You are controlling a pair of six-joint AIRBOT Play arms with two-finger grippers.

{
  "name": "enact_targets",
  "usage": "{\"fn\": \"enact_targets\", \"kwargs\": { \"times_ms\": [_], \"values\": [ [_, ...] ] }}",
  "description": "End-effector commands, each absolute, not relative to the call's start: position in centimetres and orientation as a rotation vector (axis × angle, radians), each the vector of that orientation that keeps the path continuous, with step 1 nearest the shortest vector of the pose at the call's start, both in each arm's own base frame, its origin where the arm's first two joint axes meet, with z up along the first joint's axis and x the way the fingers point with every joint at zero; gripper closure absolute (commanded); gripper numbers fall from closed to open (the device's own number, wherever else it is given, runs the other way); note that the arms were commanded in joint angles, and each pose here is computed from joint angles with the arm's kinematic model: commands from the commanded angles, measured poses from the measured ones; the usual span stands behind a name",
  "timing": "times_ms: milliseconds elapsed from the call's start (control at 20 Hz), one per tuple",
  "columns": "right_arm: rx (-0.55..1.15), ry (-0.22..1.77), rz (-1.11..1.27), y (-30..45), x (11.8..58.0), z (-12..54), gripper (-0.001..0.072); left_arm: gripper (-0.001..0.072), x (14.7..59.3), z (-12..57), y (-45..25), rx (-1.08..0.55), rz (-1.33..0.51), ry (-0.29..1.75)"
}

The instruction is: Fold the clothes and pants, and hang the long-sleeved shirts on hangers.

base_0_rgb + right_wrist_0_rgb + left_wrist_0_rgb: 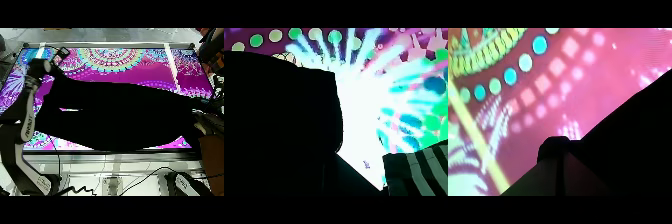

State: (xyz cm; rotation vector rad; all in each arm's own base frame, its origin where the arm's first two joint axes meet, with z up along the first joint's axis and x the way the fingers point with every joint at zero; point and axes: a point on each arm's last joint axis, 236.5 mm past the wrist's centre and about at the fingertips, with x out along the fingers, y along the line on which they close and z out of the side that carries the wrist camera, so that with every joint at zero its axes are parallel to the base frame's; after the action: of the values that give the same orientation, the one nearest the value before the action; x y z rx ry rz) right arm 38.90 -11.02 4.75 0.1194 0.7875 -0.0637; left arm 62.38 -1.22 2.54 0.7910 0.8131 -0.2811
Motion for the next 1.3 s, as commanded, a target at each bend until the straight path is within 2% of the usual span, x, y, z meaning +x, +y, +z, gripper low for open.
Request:
{"fn": "enact_targets", "kwargs": {
  "times_ms": [0, 100, 150, 250, 300, 450, 500, 550, 600, 650, 800, 850, 900, 950, 1000, 1100, 1250],
  "values": [
    [0.119, 0.786, -0.064, -11.0, 38.9, 4.8, 0.0691, 0.0699, 66.3, 0.7, -3.3, 0.908, -0.270, 0.660],
    [0.119, 0.786, -0.064, -11.0, 38.9, 4.8, 0.0691, 0.0683, 66.9, 0.9, -3.3, 0.908, -0.261, 0.629],
    [0.120, 0.786, -0.064, -11.0, 38.9, 4.8, 0.0691, 0.0599, 67.3, 1.3, -3.1, 0.907, -0.251, 0.608],
    [0.120, 0.786, -0.065, -11.0, 38.9, 4.8, 0.0691, 0.0072, 67.8, 2.2, -2.2, 0.844, -0.208, 0.578],
    [0.121, 0.786, -0.064, -11.0, 38.9, 4.8, 0.0691, 0.0036, 67.8, 2.4, -1.3, 0.793, -0.179, 0.583],
    [0.120, 0.787, -0.064, -11.0, 38.9, 4.7, 0.0691, 0.0036, 67.1, 2.8, 2.4, 0.516, -0.045, 0.636],
    [0.121, 0.787, -0.064, -11.0, 38.9, 4.7, 0.0691, 0.0037, 66.2, 2.1, 3.7, 0.486, -0.022, 0.693],
    [0.121, 0.787, -0.064, -11.0, 38.9, 4.7, 0.0691, 0.0074, 64.8, 1.1, 5.1, 0.476, -0.008, 0.777],
    [0.121, 0.787, -0.064, -11.0, 38.9, 4.7, 0.0691, 0.0271, 63.2, 0.2, 6.3, 0.463, 0.006, 0.860],
    [0.121, 0.787, -0.064, -11.0, 38.9, 4.7, 0.0691, 0.0420, 61.4, -0.8, 7.4, 0.440, 0.016, 0.951],
    [0.120, 0.787, -0.063, -11.0, 38.9, 4.7, 0.0692, 0.0420, 57.6, -3.0, 8.3, 0.265, -0.004, 1.118],
    [0.120, 0.787, -0.063, -11.0, 38.9, 4.7, 0.0691, 0.0407, 56.9, -3.3, 7.9, 0.178, -0.027, 1.141],
    [0.120, 0.787, -0.063, -11.0, 38.9, 4.7, 0.0691, 0.0296, 56.5, -3.3, 7.4, 0.092, -0.052, 1.146],
    [0.121, 0.787, -0.063, -11.0, 38.9, 4.7, 0.0691, 0.0088, 56.5, -3.2, 6.7, 0.024, -0.076, 1.139],
    [0.120, 0.787, -0.063, -11.0, 38.9, 4.7, 0.0691, 0.0010, 56.6, -3.1, 6.1, -0.026, -0.095, 1.132],
    [0.123, 0.786, -0.063, -11.0, 39.0, 4.8, 0.0691, 0.0015, 56.5, -3.0, 5.0, -0.052, -0.138, 1.132],
    [0.127, 0.786, -0.061, -10.9, 39.0, 4.7, 0.0692, 0.0018, 55.9, -3.3, 2.7, -0.007, -0.203, 1.162]
  ]
}}
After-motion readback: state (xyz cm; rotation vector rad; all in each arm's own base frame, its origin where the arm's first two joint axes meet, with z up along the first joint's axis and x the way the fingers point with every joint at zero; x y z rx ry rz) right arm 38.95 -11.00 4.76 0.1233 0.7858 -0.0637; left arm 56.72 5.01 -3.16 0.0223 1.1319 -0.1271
